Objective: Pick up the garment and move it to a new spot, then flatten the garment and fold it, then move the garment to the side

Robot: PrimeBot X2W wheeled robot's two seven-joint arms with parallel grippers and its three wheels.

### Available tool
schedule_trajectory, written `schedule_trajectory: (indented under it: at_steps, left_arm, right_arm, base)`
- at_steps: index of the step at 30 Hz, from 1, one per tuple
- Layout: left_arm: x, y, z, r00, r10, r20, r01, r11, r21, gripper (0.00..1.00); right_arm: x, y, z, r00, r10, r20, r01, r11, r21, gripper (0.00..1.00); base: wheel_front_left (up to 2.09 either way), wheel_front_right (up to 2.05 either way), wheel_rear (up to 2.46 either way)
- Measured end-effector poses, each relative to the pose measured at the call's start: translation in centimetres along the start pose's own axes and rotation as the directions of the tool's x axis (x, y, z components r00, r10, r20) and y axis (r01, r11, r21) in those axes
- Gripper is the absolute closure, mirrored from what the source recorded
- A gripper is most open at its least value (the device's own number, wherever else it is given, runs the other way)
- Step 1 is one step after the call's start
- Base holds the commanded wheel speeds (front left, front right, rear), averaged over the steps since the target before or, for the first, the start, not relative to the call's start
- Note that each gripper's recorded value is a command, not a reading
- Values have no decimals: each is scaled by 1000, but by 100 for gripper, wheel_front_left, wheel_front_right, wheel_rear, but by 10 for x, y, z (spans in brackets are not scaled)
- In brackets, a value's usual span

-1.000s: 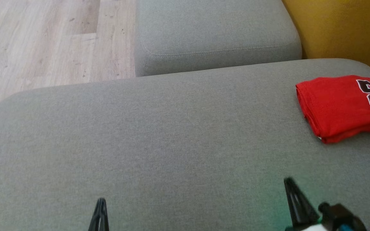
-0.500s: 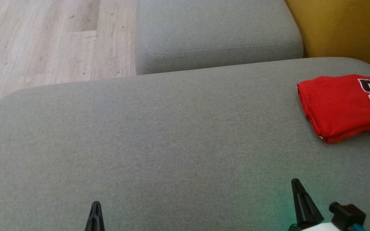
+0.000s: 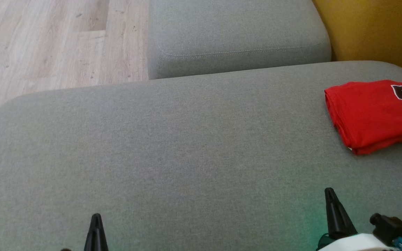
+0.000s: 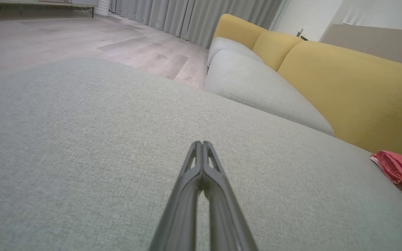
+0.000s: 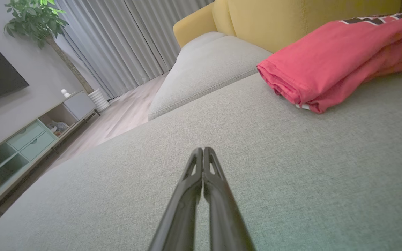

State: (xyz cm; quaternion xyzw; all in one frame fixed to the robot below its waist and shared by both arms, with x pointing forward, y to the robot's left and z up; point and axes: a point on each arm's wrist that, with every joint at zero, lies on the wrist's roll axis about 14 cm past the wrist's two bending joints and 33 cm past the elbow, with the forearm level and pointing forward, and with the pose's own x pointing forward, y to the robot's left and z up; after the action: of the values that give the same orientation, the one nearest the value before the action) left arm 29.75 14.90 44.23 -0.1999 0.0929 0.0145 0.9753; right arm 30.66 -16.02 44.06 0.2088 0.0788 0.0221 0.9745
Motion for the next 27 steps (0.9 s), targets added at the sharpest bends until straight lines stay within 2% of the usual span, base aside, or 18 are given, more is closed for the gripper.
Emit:
schedule_trajectory:
  at_steps: [17, 27]
  left_arm:
    - [12, 5, 4, 1000, 9, -23, -13, 981, -191, 100]
    - [18, 8, 5, 999, 11, -38, -22, 951, -308, 100]
  right_arm:
    - [10, -8, 10, 999, -38, 12, 35, 981, 189, 100]
    - [16, -12, 15, 998, -55, 19, 46, 951, 306, 100]
  base:
    - [0, 0, 0]
    - [0, 0, 0]
